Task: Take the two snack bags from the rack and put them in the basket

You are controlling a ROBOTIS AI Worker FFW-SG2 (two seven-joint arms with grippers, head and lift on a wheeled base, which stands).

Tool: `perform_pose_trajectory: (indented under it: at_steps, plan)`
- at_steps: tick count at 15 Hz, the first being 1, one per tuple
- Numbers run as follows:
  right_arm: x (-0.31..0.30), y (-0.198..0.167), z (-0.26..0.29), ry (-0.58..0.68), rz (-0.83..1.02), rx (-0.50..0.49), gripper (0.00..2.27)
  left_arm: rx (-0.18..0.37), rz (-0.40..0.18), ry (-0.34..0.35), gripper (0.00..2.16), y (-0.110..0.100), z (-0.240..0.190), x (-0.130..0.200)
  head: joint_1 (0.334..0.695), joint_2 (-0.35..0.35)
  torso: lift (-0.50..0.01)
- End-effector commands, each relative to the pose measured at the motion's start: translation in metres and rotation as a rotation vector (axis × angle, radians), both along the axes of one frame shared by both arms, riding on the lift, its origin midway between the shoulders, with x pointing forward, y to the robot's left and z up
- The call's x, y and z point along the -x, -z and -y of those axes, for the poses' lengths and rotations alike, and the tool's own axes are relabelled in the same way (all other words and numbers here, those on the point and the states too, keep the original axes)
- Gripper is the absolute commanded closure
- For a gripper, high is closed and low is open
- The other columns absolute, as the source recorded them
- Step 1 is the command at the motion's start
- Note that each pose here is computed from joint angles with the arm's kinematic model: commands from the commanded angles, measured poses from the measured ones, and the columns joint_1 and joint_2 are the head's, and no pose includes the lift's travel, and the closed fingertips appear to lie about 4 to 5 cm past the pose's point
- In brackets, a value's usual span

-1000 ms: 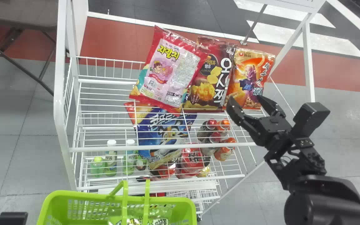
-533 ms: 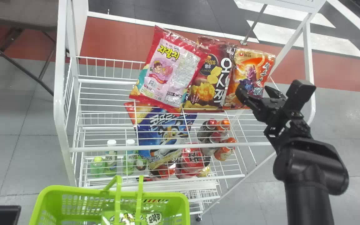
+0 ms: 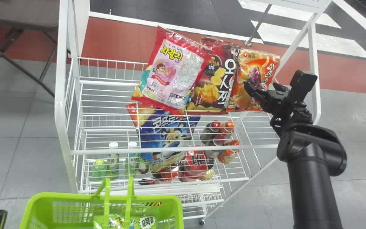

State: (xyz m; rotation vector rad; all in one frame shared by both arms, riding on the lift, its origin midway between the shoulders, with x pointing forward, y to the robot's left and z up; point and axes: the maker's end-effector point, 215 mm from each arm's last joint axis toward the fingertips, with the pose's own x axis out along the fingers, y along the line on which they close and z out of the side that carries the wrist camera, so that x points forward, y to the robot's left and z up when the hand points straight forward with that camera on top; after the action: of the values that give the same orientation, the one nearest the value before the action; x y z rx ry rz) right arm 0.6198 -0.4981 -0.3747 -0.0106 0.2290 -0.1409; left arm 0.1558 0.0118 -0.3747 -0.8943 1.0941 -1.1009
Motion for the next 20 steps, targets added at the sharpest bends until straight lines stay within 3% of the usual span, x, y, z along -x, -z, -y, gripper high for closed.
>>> perform_pose_trajectory:
  at_steps: [1, 4, 5, 6, 7, 15, 20]
  plan:
    - [-0.007, 0.013, -0.001, -0.021, -0.052, -0.027, 0.20, 0.002, 0.003, -0.004, 1.36, -0.001, -0.001, -0.003, 0.695, -0.350, -0.008]
    - [-0.013, 0.016, -0.018, -0.085, -0.073, -0.029, 0.94, 0.005, -0.005, -0.005, 1.36, 0.002, 0.000, -0.004, 0.695, -0.350, -0.008]
    - [-0.015, 0.018, -0.024, -0.099, -0.079, -0.018, 1.52, 0.004, -0.005, -0.004, 1.36, 0.002, 0.001, -0.004, 0.695, -0.350, -0.008]
    - [-0.015, 0.021, -0.029, -0.101, -0.075, -0.020, 1.97, 0.001, -0.006, -0.004, 1.36, 0.003, 0.002, -0.004, 0.695, -0.350, -0.008]
    - [-0.013, 0.017, -0.031, -0.080, -0.042, -0.002, 2.22, 0.002, -0.009, -0.003, 1.36, 0.004, 0.003, -0.004, 0.695, -0.350, -0.008]
    - [-0.008, 0.007, 0.008, 0.070, -0.016, 0.037, 2.25, -0.008, -0.009, -0.002, 1.36, 0.003, 0.001, 0.003, 0.695, -0.350, -0.008]
    - [0.025, 0.000, -0.003, 0.059, -0.008, -0.037, 2.25, -0.013, 0.000, -0.003, 1.36, 0.001, 0.001, 0.001, 0.695, -0.350, -0.008]
